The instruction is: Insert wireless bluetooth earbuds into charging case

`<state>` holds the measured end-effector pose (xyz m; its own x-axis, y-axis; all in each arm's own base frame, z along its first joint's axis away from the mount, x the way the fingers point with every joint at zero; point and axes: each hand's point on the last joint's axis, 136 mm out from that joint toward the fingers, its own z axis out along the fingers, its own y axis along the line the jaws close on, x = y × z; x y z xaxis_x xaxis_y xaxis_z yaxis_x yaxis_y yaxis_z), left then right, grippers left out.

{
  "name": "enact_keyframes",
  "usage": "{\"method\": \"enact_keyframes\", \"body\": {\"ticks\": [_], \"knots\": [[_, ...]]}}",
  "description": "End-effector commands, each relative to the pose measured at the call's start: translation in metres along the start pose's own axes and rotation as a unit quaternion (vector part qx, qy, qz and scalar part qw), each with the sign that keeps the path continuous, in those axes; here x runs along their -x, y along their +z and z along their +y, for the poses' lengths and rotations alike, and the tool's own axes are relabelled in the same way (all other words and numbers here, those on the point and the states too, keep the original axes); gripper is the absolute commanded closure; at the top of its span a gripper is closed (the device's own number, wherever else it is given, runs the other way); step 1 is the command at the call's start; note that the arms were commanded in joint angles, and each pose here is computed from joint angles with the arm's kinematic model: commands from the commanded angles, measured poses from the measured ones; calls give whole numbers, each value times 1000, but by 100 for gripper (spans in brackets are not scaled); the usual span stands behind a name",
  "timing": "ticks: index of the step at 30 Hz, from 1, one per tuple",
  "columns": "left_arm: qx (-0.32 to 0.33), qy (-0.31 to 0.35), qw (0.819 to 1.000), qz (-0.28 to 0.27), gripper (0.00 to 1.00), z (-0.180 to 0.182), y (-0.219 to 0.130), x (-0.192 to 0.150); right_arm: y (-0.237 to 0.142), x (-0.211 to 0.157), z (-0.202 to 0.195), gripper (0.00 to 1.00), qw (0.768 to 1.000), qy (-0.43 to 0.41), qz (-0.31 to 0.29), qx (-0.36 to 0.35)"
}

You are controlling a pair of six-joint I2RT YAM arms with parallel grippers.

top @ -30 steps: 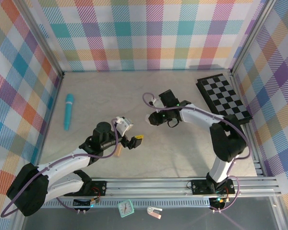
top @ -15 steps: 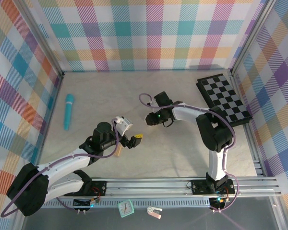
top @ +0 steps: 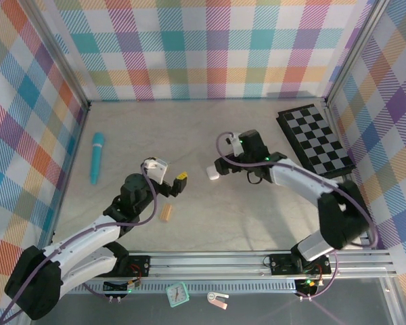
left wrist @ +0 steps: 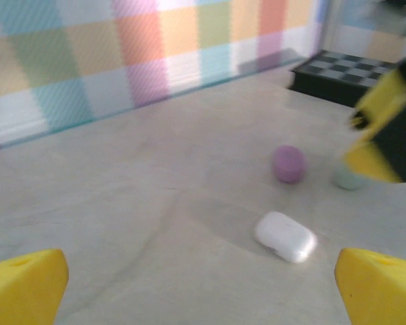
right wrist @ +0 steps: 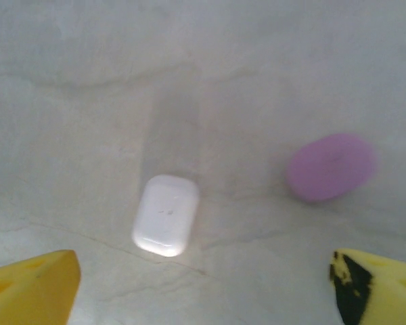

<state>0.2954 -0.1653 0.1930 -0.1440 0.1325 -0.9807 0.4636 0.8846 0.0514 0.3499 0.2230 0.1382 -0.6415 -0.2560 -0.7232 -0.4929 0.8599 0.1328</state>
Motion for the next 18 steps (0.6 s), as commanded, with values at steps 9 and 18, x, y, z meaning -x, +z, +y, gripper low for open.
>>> {"method": "enact_keyframes", "body": {"ticks": [9, 18], "knots": [[186, -49, 981, -1, 0, 110, -9, -40, -61, -21, -139, 1, 966, 34, -150, -210], [201, -71, 977, 27, 0, 142, 16, -78, -57, -43, -182, 1, 951, 80, -200, -224]]}}
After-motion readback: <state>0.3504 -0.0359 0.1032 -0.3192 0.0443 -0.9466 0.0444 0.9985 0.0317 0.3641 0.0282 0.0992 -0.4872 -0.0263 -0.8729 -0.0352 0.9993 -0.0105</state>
